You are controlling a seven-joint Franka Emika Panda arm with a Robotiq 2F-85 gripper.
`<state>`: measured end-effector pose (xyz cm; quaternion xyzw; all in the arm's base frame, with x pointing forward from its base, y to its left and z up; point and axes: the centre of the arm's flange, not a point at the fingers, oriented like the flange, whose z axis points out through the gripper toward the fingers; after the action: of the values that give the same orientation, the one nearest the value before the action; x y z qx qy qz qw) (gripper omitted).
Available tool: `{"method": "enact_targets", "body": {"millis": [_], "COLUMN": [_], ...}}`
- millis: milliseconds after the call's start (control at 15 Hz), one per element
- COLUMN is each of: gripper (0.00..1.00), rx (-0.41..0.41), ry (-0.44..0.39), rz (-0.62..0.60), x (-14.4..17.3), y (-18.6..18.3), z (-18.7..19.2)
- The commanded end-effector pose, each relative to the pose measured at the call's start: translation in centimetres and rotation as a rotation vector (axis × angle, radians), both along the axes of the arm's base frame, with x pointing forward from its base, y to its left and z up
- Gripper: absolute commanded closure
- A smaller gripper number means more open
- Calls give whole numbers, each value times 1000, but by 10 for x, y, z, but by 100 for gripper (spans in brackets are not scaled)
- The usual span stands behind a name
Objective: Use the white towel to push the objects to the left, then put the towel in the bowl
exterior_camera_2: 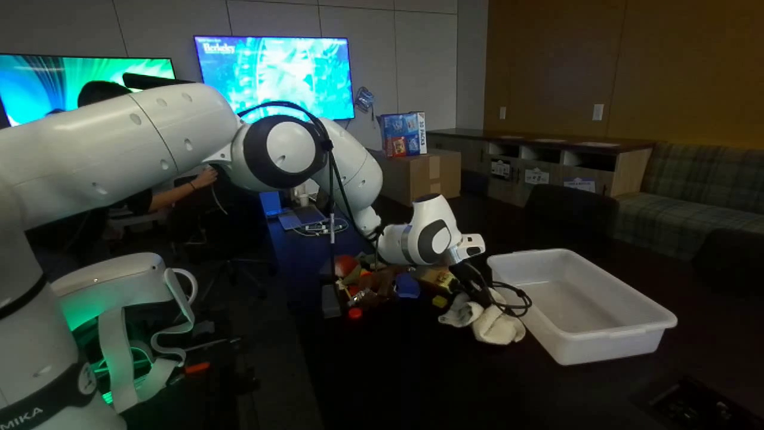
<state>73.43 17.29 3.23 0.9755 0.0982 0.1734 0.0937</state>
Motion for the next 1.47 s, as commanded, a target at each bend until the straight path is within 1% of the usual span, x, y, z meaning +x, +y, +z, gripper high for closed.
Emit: {"method": "enact_targets", "body": {"millis": [0, 200, 333, 400, 467, 600, 733, 933, 1200, 1400], "gripper": [90, 90, 90, 90, 90, 90, 90, 90, 90, 90], "rx": [55, 93, 106, 117, 120, 143, 171, 211, 241, 244], "ry": [-25, -30, -53, -58, -82, -114, -158, -246, -372, -441], "rz": [16, 27, 43, 53, 60, 70, 61, 30, -28, -79], "x": [-13, -27, -34, -36, -36, -31, -17, 14, 66, 114], "y": [58, 104, 129, 136, 141, 141, 131, 99, 33, -22], "z": [18, 34, 49, 64, 75, 111, 152, 217, 299, 342]}}
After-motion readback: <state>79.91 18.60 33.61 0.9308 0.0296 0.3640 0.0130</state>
